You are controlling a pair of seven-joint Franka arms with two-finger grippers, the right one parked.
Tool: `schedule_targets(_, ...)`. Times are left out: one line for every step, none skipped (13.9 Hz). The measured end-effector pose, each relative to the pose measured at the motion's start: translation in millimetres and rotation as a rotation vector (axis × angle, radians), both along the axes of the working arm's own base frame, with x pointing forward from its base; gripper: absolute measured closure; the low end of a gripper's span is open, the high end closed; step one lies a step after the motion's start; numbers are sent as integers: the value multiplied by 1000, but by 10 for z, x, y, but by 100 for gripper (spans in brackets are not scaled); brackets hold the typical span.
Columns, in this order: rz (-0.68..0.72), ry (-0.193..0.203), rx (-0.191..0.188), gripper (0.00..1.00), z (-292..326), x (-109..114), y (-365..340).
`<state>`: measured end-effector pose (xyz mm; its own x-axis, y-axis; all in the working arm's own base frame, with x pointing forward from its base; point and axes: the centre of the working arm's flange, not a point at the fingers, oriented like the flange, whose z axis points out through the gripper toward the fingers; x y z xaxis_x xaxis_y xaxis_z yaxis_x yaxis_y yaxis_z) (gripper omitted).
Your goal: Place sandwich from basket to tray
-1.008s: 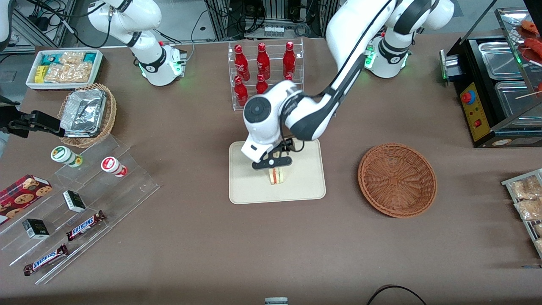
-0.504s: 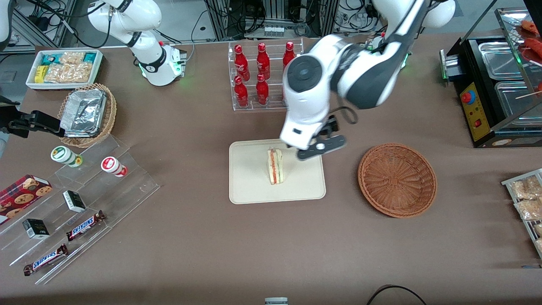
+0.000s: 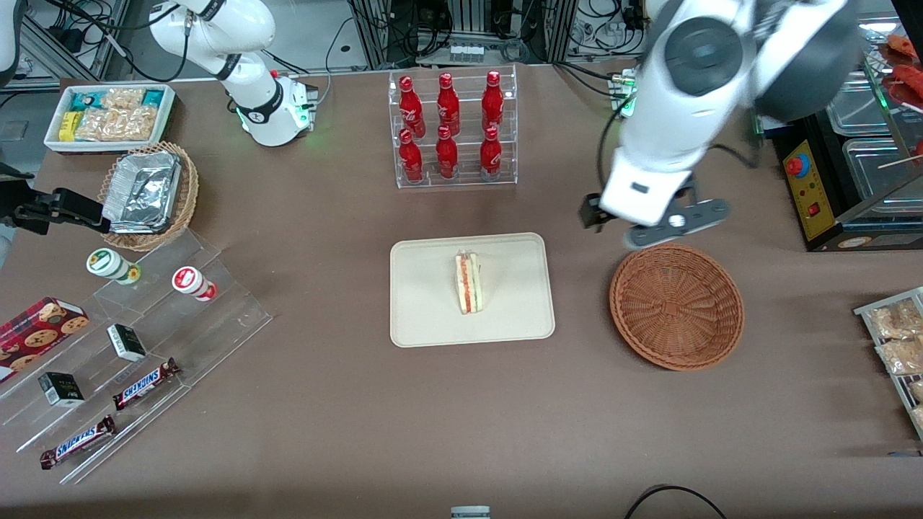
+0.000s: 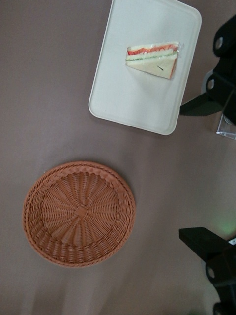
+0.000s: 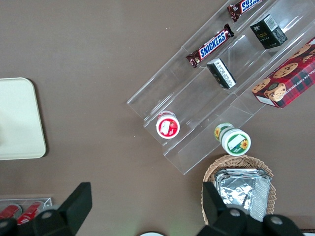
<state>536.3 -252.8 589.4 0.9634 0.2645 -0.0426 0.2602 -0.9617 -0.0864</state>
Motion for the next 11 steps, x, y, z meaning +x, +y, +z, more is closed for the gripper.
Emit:
schedule_targets(-14,8,-9,0,105,8,227)
schedule_targets(-22,8,-16,0,196,16,434)
schedule_targets(-33,8,-25,0,275,18,610)
schedule_targets(-53,14,-29,0,338,11,773)
schedule_targets(-73,22,-33,0,382,6,917)
schedule_targets(-92,30,-40,0,409,6,1040)
schedule_targets(-107,36,-47,0,434,6,1152)
schedule_targets(-119,40,-51,0,458,7,1265)
schedule_targets(-135,49,-54,0,478,0,1373)
schedule_targets(-153,58,-57,0,491,-8,1470)
schedule_targets(-165,63,-60,0,499,-7,1562)
